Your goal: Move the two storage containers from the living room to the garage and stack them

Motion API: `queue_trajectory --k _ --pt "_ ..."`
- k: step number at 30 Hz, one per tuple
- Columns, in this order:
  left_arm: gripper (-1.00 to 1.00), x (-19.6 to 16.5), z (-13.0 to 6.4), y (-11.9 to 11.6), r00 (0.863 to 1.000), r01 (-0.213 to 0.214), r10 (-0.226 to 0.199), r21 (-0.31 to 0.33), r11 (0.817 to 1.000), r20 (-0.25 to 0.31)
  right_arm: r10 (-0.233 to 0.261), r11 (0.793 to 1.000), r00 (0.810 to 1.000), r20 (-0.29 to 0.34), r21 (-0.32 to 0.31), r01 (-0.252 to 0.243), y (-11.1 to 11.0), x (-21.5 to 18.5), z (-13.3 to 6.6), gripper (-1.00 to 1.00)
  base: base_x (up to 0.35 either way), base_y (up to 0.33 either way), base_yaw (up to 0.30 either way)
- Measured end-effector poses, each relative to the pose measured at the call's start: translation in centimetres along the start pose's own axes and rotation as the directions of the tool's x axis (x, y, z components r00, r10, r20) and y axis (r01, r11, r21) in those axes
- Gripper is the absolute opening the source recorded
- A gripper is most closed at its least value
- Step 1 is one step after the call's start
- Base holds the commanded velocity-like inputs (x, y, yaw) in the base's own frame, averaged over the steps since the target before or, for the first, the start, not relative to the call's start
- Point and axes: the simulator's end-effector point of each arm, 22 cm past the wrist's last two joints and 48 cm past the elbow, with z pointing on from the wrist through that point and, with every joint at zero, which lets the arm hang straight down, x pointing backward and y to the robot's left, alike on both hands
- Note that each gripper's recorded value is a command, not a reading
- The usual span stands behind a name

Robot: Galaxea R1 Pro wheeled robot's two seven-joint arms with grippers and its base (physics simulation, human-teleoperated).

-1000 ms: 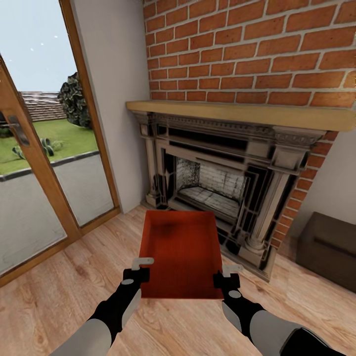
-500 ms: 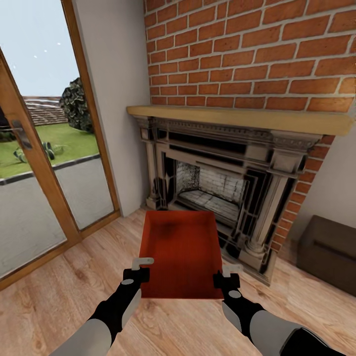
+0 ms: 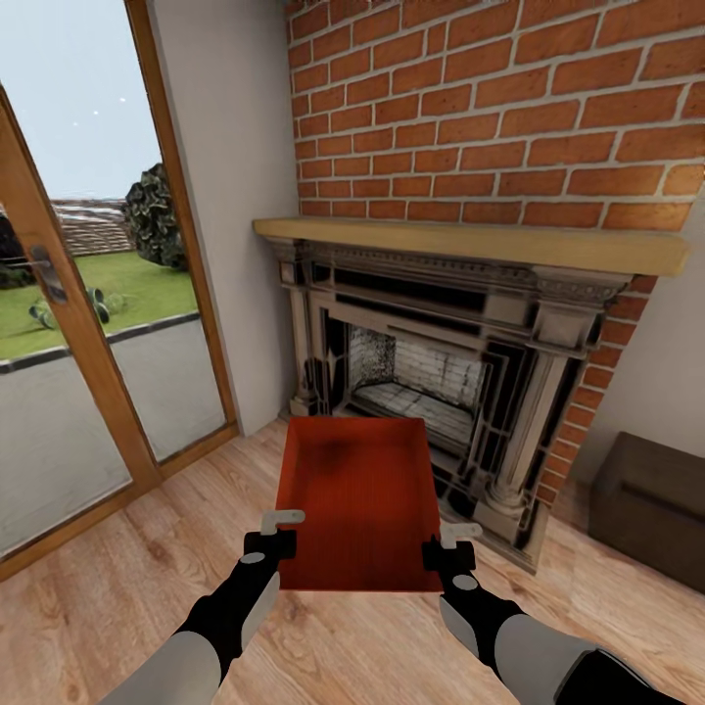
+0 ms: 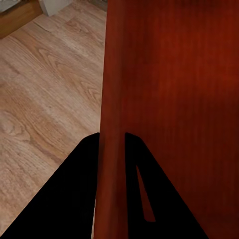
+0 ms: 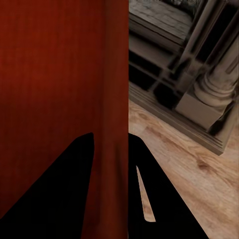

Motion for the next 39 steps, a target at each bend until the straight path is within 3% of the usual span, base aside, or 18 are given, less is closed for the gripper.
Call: queue_trajectory --k 26,39 --pt "-1.00 -0.1 0.0 0.0 1.000 0.001 -0.001 0.000 1.000 0.002 0.000 1.000 1.000 0.001 -0.001 0.000 0.0 -0.1 0.0 -1.00 0.000 0.000 0.000" --pt "-1.00 -1.4 -1.2 0.0 1.000 0.001 -0.001 0.000 1.000 0.005 0.001 1.000 1.000 0.005 -0.001 -0.001 -0.2 -1.5 -1.1 -1.00 0.000 0.000 0.000"
